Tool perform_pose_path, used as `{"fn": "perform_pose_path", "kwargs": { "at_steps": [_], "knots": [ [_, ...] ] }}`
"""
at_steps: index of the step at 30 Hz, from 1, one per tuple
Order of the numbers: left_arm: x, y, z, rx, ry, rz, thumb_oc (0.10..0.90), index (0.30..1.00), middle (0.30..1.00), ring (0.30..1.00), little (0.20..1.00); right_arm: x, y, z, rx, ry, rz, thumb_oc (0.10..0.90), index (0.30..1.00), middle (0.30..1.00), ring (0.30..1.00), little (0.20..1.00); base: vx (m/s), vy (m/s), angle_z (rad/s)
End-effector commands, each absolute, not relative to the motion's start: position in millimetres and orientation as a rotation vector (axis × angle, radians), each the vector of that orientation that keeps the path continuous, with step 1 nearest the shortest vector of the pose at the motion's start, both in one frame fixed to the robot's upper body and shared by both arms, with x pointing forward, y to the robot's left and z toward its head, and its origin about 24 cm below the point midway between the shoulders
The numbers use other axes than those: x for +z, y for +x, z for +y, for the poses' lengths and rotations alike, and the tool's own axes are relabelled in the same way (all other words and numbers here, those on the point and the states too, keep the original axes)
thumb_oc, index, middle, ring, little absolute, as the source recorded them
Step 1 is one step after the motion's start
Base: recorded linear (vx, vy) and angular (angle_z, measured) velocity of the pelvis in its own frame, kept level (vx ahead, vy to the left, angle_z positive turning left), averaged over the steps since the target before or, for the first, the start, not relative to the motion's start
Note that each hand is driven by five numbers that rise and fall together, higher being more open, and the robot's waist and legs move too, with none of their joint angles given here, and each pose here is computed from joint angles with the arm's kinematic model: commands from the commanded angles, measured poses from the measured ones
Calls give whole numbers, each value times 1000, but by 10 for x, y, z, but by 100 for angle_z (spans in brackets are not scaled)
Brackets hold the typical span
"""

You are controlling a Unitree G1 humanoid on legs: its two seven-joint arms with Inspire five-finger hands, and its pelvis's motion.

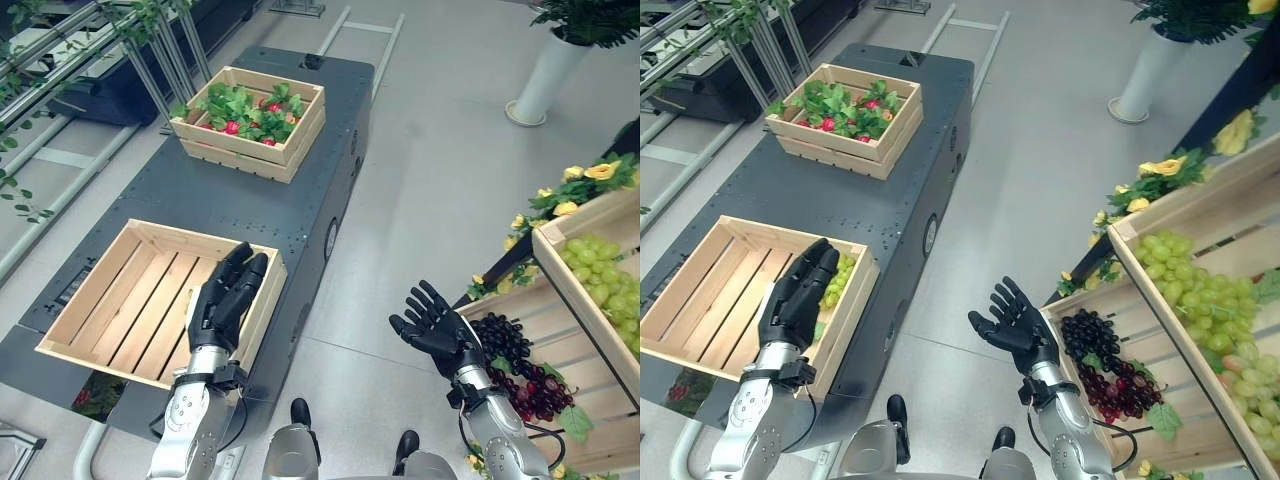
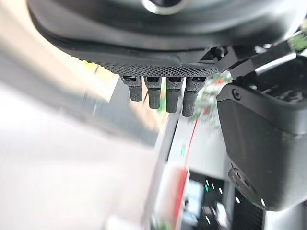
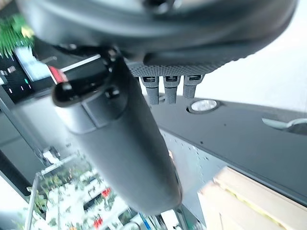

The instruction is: Pick up the fruits from the basket on one side to the basket on the other side

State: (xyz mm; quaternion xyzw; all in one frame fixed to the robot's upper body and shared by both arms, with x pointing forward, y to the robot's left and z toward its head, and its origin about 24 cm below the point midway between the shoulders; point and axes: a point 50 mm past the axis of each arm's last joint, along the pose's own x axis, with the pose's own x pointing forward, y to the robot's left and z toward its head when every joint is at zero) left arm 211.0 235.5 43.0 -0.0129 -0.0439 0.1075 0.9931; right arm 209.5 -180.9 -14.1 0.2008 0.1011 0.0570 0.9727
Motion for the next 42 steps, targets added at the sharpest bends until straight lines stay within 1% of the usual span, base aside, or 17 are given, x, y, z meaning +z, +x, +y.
{"fn": "perform_pose_path", "kwargs": {
  "at_steps": [1, 6, 8, 9, 15, 18, 22, 28, 32, 42],
  "knots": [
    [951, 2195, 2548, 330, 253, -401, 800, 900, 900, 900, 900, 128, 2199, -1888, 198, 289, 65, 800, 900, 900, 900, 900, -65, 107, 9],
    [953, 2189, 2827, 486, 512, -365, 800, 900, 900, 900, 900, -45, 2088, -1958, 197, 282, 166, 800, 900, 900, 900, 900, -48, 110, 16],
    [917, 2192, 2886, 512, 547, -343, 800, 900, 900, 900, 900, -97, 2056, -1969, 191, 269, 194, 800, 900, 900, 900, 900, -14, 89, 15],
    [878, 2204, 2935, 542, 616, -314, 800, 900, 900, 900, 900, -178, 2006, -1971, 196, 244, 247, 800, 900, 900, 900, 900, -9, 86, 3],
    [723, 2244, 3035, 586, 812, -218, 800, 900, 900, 900, 900, -464, 1821, -2019, 195, 170, 428, 800, 900, 900, 900, 900, 16, 68, 3],
    [681, 2253, 3055, 588, 860, -196, 800, 900, 900, 900, 900, -543, 1762, -2032, 202, 137, 479, 800, 900, 900, 900, 900, 47, 54, 3],
    [614, 2300, 3149, 587, 1014, -125, 800, 900, 900, 900, 900, -649, 1672, -2038, 248, 77, 563, 800, 900, 900, 900, 900, 25, 74, 10],
    [607, 2419, 3200, 606, 1068, -92, 800, 900, 900, 900, 900, -588, 1795, -2041, 274, 13, 546, 800, 900, 900, 900, 900, -78, 61, 5],
    [642, 2530, 3245, 593, 1180, -59, 800, 900, 900, 900, 900, -498, 1917, -2055, 284, -22, 505, 800, 900, 900, 900, 900, -92, 62, 2],
    [759, 2700, 3373, 680, 1302, -25, 800, 900, 900, 900, 900, -351, 2064, -2099, 296, -60, 433, 800, 900, 900, 900, 900, -77, 52, 1]
  ]
}}
